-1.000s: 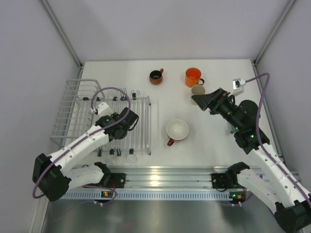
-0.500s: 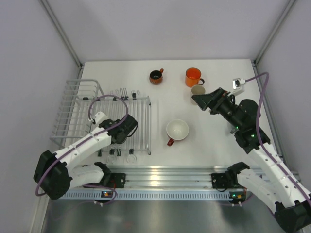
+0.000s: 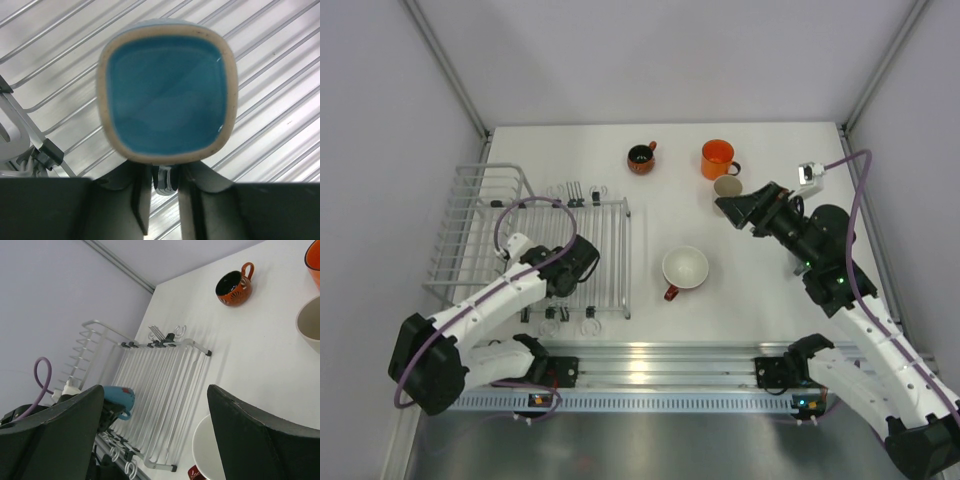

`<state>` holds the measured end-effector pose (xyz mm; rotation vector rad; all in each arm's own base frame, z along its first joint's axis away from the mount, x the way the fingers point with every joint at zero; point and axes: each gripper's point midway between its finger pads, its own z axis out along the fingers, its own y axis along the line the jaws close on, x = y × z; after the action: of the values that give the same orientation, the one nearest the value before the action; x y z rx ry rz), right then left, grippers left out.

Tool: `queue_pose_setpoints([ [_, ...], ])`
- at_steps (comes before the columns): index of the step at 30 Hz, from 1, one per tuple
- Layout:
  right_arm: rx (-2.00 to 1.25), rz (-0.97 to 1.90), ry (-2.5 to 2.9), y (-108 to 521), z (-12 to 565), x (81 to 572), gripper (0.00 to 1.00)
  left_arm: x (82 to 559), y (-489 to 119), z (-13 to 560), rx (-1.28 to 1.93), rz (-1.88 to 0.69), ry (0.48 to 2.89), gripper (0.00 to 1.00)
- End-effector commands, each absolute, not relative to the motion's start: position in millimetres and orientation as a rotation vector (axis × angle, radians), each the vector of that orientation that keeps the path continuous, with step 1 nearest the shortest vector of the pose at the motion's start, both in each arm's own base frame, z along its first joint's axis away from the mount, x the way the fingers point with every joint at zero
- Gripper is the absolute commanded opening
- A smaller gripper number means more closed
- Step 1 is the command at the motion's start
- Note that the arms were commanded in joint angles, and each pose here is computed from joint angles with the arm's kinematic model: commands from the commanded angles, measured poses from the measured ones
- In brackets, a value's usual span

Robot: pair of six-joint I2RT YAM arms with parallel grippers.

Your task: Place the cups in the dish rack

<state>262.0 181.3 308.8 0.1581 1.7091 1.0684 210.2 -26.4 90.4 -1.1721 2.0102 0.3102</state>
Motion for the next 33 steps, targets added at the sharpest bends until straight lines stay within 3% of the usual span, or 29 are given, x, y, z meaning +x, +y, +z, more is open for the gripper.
queue_pose_setpoints([
  [1,0.120,1.070,1.623,180.2,339.8,257.8,0.85,204.8,-15.2,94.8,-1.187,0.345,1.973,0.34],
  [3,0.123,1.070,1.624,179.8,338.8,257.8,0.85,205.8,-16.2,95.7,-1.183,0.344,1.975,0.43],
  [5,0.125,1.070,1.622,179.5,339.3,257.7,0.85,207.0,-16.8,96.6,-1.175,0.347,1.980,0.46],
  [12,0.123,1.060,1.630,179.0,336.8,258.4,0.85,221.8,-24.7,118.8,-1.046,0.364,2.030,0.47],
  [20,0.137,1.049,1.644,178.3,330.6,261.3,0.85,238.5,-29.8,131.9,-0.771,0.610,2.170,0.48],
  [27,0.142,1.023,1.662,175.1,325.9,260.0,0.85,236.7,-30.4,137.6,-0.748,0.595,2.157,0.58],
  [33,0.149,1.021,1.669,175.3,323.4,261.6,0.85,249.4,-36.4,166.6,-0.640,0.584,2.122,0.58],
])
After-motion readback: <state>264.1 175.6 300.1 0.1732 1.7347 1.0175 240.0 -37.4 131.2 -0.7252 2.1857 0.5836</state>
